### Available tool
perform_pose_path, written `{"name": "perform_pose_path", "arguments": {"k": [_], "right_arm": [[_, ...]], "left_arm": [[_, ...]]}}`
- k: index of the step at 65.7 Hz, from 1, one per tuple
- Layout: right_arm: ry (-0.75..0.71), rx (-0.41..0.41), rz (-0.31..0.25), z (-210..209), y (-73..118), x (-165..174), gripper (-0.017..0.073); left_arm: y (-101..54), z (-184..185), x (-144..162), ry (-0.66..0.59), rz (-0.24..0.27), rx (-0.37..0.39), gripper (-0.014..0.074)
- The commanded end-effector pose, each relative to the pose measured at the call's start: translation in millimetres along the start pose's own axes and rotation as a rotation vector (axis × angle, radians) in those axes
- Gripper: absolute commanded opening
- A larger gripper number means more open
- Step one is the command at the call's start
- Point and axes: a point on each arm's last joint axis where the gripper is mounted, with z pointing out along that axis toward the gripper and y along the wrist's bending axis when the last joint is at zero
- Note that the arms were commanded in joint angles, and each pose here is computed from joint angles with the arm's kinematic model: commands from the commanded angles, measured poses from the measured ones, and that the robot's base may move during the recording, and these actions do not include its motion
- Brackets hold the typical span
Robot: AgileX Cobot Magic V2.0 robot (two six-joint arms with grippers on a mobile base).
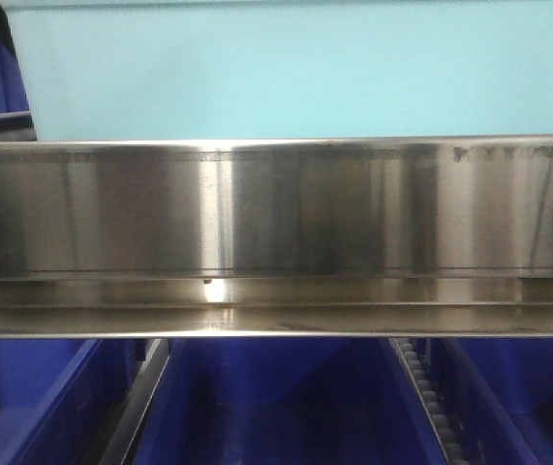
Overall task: Move two blue bins to right shelf middle
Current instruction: 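Close both grippers on the cyan bin walls and pull it off the shelf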
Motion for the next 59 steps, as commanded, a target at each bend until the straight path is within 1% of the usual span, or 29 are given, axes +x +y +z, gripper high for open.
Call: {"name": "perform_pose_path", "arguments": {"k": [1,6,9,10,12,13,14,17,21,22,27,43,50,59], "right_arm": [[-0.006,0.012,-0.004,-1.4,-1.1,-1.4,0.0344],[-0.006,0.012,-0.004,-1.4,-1.1,-1.4,0.0195],[-0.008,0.012,-0.005,-2.2,-1.0,-1.3,0.0111],[-0.008,0.012,-0.005,-2.2,-1.0,-1.3,0.0085],[-0.008,0.012,-0.005,-2.2,-1.0,-1.3,0.0033],[-0.008,0.012,-0.005,-2.2,-1.0,-1.3,0.0008],[-0.008,0.012,-0.005,-2.2,-1.0,-1.3,-0.0015],[-0.008,0.012,-0.005,-2.2,-1.0,-1.3,-0.0081],[-0.008,0.012,-0.005,-2.2,-1.0,-1.3,-0.0155],[-0.008,0.012,-0.005,-2.2,-1.0,-1.3,-0.0162],[-0.008,0.012,-0.003,-2.2,-1.0,-1.3,-0.0149],[-0.027,0.011,0.002,-10.2,-0.3,0.3,-0.0151],[-0.061,0.01,-0.001,-24.2,1.0,3.3,-0.0151],[-0.117,0.006,0.003,-47.0,3.0,9.4,-0.0151]], "left_arm": [[0.8,-3.6,-1.1,-0.01,-0.015,0.013,0.0523],[0.8,-3.6,-1.1,-0.01,-0.015,0.013,0.0433],[0.8,-3.6,-1.1,-0.01,-0.015,0.013,0.0335],[0.8,-3.6,-1.1,-0.01,-0.015,0.013,0.032],[0.8,-3.6,-1.1,-0.01,-0.015,0.013,0.0253],[0.8,-3.6,-1.1,-0.01,-0.015,0.013,0.0202],[0.8,-3.6,-1.1,-0.01,-0.015,0.013,0.0184],[0.8,-3.6,-1.1,-0.01,-0.015,0.013,0.0075],[0.8,-3.6,-1.1,-0.01,-0.015,0.013,-0.0069],[0.8,-3.6,-1.1,-0.01,-0.015,0.013,-0.0104],[0.8,-3.6,-1.1,-0.01,-0.015,0.013,-0.0111],[0.1,-7.9,-0.7,-0.015,-0.022,0.03,-0.0111],[1.9,-21.2,-1.2,-0.048,-0.027,0.041,-0.0111],[6.3,-50.3,-2.0,-0.123,-0.038,0.061,-0.0111]]}}
